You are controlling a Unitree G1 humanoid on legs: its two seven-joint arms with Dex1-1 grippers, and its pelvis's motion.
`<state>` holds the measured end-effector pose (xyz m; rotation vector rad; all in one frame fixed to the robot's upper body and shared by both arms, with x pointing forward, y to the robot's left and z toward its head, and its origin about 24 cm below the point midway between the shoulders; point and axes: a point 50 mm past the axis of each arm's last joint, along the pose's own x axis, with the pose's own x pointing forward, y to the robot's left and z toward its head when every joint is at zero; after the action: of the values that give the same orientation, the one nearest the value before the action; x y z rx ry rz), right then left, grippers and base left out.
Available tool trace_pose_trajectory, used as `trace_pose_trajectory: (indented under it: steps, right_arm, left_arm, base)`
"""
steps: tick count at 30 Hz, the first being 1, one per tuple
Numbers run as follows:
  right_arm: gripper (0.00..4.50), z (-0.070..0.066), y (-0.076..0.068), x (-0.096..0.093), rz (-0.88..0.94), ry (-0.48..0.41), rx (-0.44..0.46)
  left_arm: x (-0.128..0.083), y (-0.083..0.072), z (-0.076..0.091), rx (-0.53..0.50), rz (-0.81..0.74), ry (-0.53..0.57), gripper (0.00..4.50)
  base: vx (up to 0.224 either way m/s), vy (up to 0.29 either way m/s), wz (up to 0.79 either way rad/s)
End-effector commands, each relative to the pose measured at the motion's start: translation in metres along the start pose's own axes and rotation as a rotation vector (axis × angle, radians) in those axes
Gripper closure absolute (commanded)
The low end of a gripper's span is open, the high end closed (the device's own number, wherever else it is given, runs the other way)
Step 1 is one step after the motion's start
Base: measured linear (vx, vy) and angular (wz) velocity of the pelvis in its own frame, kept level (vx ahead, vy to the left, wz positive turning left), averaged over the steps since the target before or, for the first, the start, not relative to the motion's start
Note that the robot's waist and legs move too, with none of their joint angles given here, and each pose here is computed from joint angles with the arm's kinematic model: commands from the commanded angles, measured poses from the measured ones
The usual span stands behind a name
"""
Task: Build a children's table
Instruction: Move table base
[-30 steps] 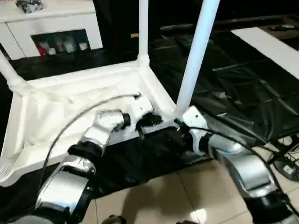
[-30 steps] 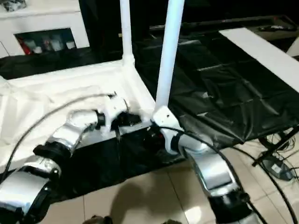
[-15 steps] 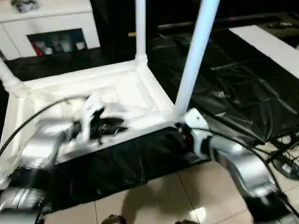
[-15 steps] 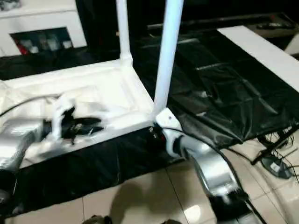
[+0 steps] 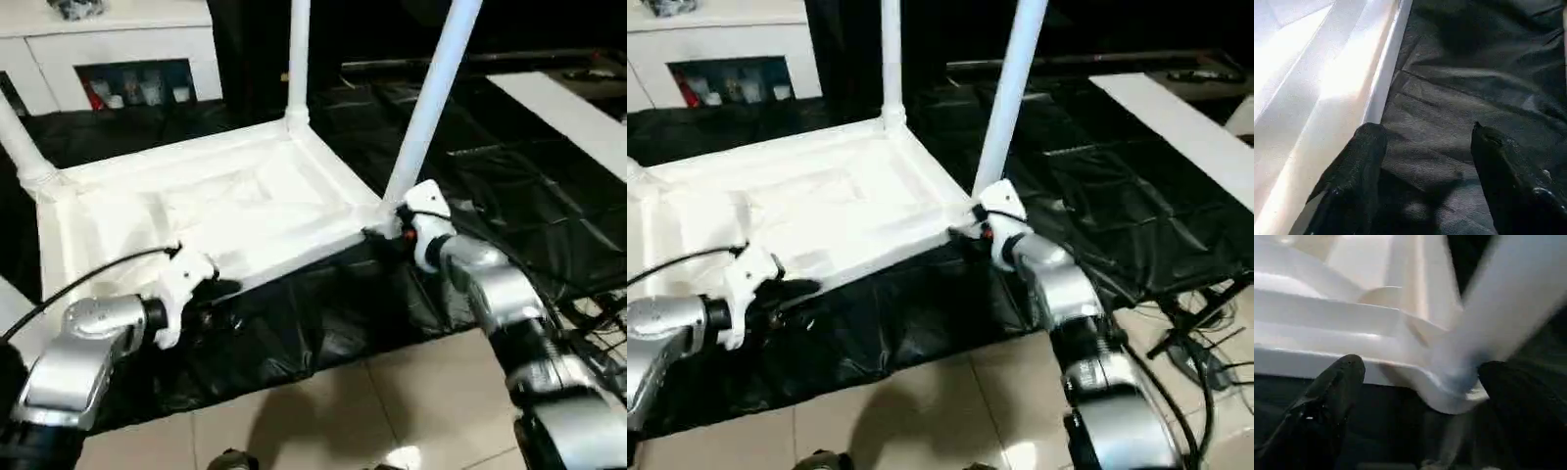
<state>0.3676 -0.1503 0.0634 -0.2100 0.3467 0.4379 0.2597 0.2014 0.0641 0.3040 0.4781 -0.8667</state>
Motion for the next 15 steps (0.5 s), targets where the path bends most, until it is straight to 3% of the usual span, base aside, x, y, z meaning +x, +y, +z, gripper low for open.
trace_pose_trajectory:
  steps: [1, 4, 11, 14, 15]
  right_arm:
    - [0.12, 0.002, -0.009, 0.003, -0.073, -0.022, 0.006]
    - [0.12, 0.001, -0.012, 0.006, -0.122, -0.028, 0.023]
    - [0.12, 0.002, -0.001, 0.01, -0.082, -0.083, 0.06]
    - [0.12, -0.001, 0.006, 0.01, -0.034, -0.11, 0.068]
    - [0.12, -0.002, 0.01, 0.008, 0.001, -0.132, 0.063]
  left_arm:
    - [-0.001, 0.007, 0.001, 0.042, 0.089, 0.045, 1.12]
    - [0.002, 0.012, 0.001, 0.065, 0.138, 0.064, 0.92]
    - [0.001, 0.027, 0.007, 0.127, 0.291, 0.048, 0.33]
    - [-0.004, 0.027, 0.018, 0.104, 0.356, -0.072, 0.07]
    - [-0.011, 0.024, 0.023, 0.047, 0.391, -0.17, 0.07]
  base:
    - [0.0, 0.0, 0.0]
    - [0.0, 0.0, 0.0]
    - [0.0, 0.0, 0.0]
    - [0.0, 0.0, 0.0]
    - [0.0, 0.0, 0.0]
